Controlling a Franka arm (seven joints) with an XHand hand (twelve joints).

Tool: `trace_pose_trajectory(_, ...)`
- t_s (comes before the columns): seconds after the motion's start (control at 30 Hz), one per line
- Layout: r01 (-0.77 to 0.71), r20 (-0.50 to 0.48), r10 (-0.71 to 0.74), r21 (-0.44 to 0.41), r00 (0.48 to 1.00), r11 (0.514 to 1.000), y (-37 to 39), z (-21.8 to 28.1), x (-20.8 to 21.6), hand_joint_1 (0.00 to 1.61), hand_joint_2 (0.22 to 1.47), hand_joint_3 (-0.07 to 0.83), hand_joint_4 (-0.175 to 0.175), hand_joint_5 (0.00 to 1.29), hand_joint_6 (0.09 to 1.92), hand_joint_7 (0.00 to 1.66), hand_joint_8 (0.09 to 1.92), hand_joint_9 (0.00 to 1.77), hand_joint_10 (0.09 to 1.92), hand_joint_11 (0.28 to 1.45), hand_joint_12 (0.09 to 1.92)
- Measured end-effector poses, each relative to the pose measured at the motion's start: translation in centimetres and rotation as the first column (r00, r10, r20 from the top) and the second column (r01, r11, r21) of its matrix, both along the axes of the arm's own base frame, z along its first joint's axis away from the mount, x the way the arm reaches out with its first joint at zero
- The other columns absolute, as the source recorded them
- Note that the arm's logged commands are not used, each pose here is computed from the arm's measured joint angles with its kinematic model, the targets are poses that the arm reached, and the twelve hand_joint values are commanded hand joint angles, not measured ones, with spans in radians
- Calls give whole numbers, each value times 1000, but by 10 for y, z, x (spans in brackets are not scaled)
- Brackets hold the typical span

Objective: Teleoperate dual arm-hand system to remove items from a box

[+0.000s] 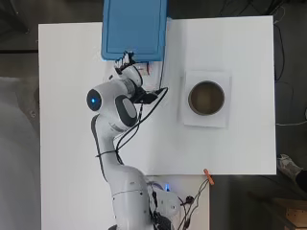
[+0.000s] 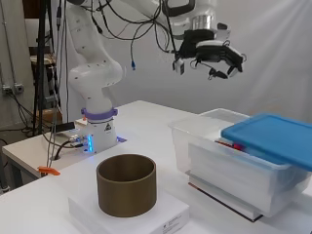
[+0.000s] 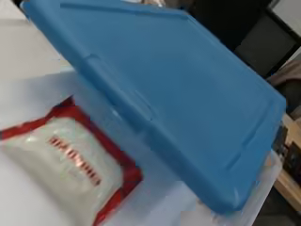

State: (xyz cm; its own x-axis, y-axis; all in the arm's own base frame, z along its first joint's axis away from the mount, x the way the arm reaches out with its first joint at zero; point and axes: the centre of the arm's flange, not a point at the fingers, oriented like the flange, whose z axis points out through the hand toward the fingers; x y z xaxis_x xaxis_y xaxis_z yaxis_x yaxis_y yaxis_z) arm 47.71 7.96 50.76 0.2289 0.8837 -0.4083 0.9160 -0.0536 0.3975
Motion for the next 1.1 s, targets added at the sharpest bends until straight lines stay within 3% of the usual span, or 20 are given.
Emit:
trace_pose_trajectory(0.07,26,61,-27,17,998,1000,-4,32,34,1305,1263,0,-102,553,1506,656,1561,812,1381,592,923)
trace_pose_trajectory(0.17,54,126,-59,49,990,997,-17,65,60,1213,1274,0,-124,624,1328,710,1606,793,1450,574,1057)
trace_pose_trajectory(0.2,77,102,-85,78,991,994,-26,63,62,1189,1275,0,-135,623,1316,745,1577,801,1365,565,1037)
trace_pose_trajectory(0.23,99,63,-107,119,992,988,-35,56,62,880,1231,-6,-77,558,988,698,1179,749,1056,567,766)
trace_pose_trajectory(0.27,124,15,-128,165,992,978,-41,46,60,598,1152,-12,-42,456,611,586,726,645,674,549,472)
trace_pose_trajectory(0.3,167,-63,-157,224,986,960,-49,29,56,420,1092,-10,-24,393,340,510,400,576,386,532,262)
trace_pose_trajectory(0.33,216,-142,-184,268,973,939,-54,13,52,323,1055,-7,-15,362,176,470,205,541,206,524,136)
trace_pose_trajectory(0.4,361,-353,-240,333,904,871,-66,-22,40,259,1025,-3,-10,360,87,469,87,545,87,524,87)
trace_pose_trajectory(0.47,461,-506,-258,331,823,823,-74,-39,32,270,1015,-2,-14,389,87,504,87,581,87,530,87)
trace_pose_trajectory(0.53,508,-588,-267,291,764,811,-82,-65,33,284,1002,-5,-29,356,87,390,87,469,87,479,87)
trace_pose_trajectory(0.63,517,-589,-293,255,753,817,-84,-94,48,294,1002,-3,-56,311,87,302,87,395,87,446,87)
trace_pose_trajectory(0.73,512,-574,-311,227,758,828,-84,-100,56,176,834,-15,-43,66,87,132,87,313,87,452,87)
trace_pose_trajectory(0.8,515,-584,-327,186,743,837,-81,-103,63,160,775,-21,-35,15,87,82,87,283,87,450,87)
trace_pose_trajectory(0.9,532,-589,-379,104,714,840,-78,-126,90,169,748,-20,-24,0,87,50,87,252,87,453,87)
trace_pose_trajectory(0.93,522,-593,-383,74,708,850,-76,-140,102,437,869,4,9,208,87,267,87,462,87,540,87)
trace_pose_trajectory(0.97,514,-593,-385,57,707,856,-75,-149,112,765,979,10,-6,496,374,579,401,776,326,637,432)
trace_pose_trajectory(1.0,508,-591,-379,61,712,859,-78,-154,121,984,1065,11,-66,665,663,753,810,965,830,714,933)
trace_pose_trajectory(1.03,499,-591,-356,92,724,862,-80,-152,126,1103,1122,9,-104,741,859,840,1073,1031,1167,719,1252)
trace_pose_trajectory(1.1,451,-628,-252,177,736,875,-77,-151,120,1197,1170,3,-149,788,1018,906,1285,1061,1371,680,1474)
